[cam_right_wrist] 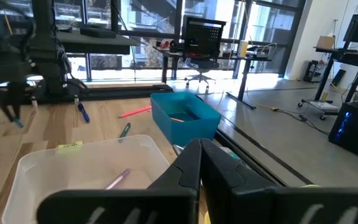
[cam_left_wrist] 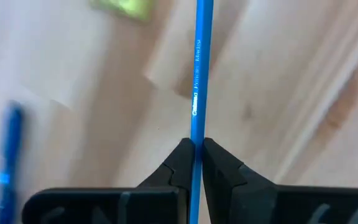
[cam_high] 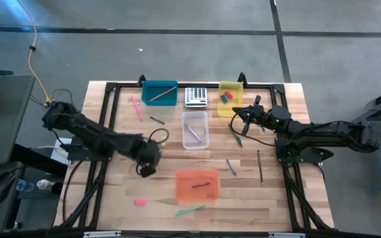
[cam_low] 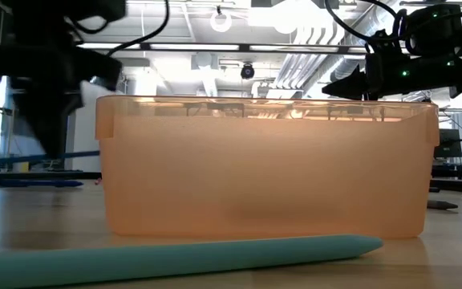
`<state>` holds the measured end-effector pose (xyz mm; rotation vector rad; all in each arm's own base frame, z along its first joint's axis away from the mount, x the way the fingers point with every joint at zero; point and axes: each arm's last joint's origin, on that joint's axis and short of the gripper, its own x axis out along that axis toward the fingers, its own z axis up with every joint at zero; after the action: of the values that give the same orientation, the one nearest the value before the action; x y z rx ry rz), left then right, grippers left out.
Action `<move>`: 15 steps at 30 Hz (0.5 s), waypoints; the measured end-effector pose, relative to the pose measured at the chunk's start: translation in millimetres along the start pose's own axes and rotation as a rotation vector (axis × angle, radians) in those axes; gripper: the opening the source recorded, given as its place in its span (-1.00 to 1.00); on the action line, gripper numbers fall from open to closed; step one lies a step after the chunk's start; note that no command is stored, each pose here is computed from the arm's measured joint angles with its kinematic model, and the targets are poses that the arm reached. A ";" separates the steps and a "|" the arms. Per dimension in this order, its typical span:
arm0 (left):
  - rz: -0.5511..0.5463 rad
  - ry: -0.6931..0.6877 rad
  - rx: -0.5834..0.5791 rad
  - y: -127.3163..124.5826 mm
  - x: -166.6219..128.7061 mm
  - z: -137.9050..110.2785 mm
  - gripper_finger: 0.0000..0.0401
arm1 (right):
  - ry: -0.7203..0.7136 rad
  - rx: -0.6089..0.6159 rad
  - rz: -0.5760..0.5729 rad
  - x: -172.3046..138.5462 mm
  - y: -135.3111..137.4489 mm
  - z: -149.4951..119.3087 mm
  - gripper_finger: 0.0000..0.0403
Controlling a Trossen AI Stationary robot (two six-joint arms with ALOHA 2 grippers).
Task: Sort crayons/erasers/pens/pencils in bins
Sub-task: Put the light blue pencil into the blue bin
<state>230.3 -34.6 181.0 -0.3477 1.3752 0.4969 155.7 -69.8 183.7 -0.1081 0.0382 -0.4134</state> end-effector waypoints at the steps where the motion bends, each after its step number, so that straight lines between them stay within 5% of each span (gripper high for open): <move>1: 0.009 -0.010 0.009 4.0 -2.9 6.5 -0.95 | 0.000 0.000 0.000 0.0 0.0 0.0 -1.00; 15: 0.307 -0.216 0.207 102.6 -67.6 102.5 -0.95 | 0.009 -0.003 0.001 0.0 0.2 -0.8 -1.00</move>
<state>254.6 96.0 270.2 0.0872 1.2596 0.6186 155.7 -69.7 182.9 -0.1093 0.0475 -0.4125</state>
